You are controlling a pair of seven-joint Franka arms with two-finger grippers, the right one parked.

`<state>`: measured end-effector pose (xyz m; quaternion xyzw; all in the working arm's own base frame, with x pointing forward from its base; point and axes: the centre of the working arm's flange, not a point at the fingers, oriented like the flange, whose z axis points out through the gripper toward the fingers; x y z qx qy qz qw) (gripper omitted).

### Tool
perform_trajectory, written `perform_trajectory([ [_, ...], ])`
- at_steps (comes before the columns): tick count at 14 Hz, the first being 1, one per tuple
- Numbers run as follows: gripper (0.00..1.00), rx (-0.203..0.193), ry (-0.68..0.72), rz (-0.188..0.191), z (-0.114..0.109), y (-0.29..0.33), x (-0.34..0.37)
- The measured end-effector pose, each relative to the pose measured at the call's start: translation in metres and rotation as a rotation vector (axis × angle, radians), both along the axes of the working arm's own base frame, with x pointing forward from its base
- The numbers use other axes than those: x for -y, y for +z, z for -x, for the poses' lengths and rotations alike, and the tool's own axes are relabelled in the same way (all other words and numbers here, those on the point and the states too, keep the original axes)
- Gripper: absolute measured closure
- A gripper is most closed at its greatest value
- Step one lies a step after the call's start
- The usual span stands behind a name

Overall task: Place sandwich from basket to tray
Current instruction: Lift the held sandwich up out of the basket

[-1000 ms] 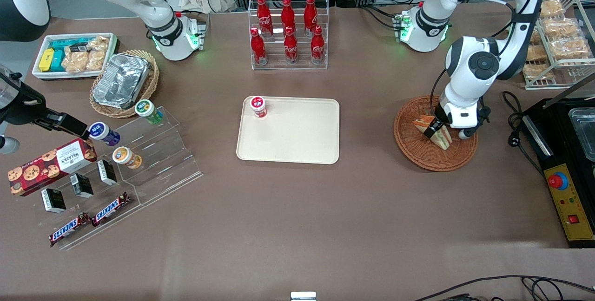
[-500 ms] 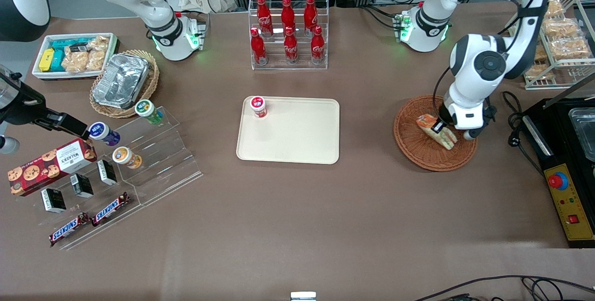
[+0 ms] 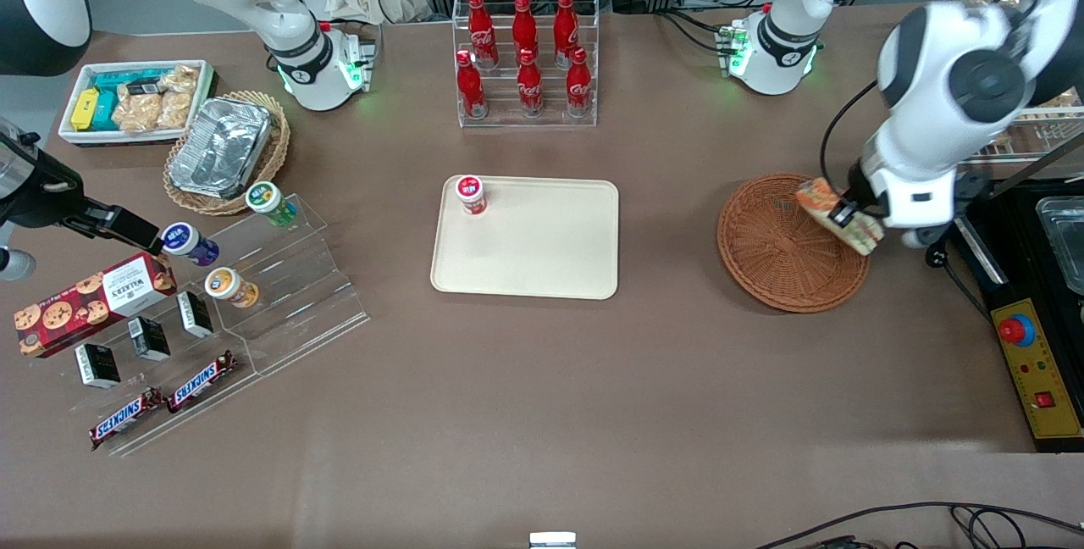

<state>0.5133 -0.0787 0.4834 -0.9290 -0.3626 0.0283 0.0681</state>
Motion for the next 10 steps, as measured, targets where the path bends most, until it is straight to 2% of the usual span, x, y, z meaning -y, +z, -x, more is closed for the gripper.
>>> perform_trajectory([
  [5, 0.87, -0.047, -0.127, 0.064, 0.002, 0.085, 0.003],
  [7, 0.87, -0.049, -0.159, 0.09, 0.003, 0.098, 0.006],
  [10, 0.87, -0.054, -0.188, 0.1, 0.003, 0.098, 0.014],
])
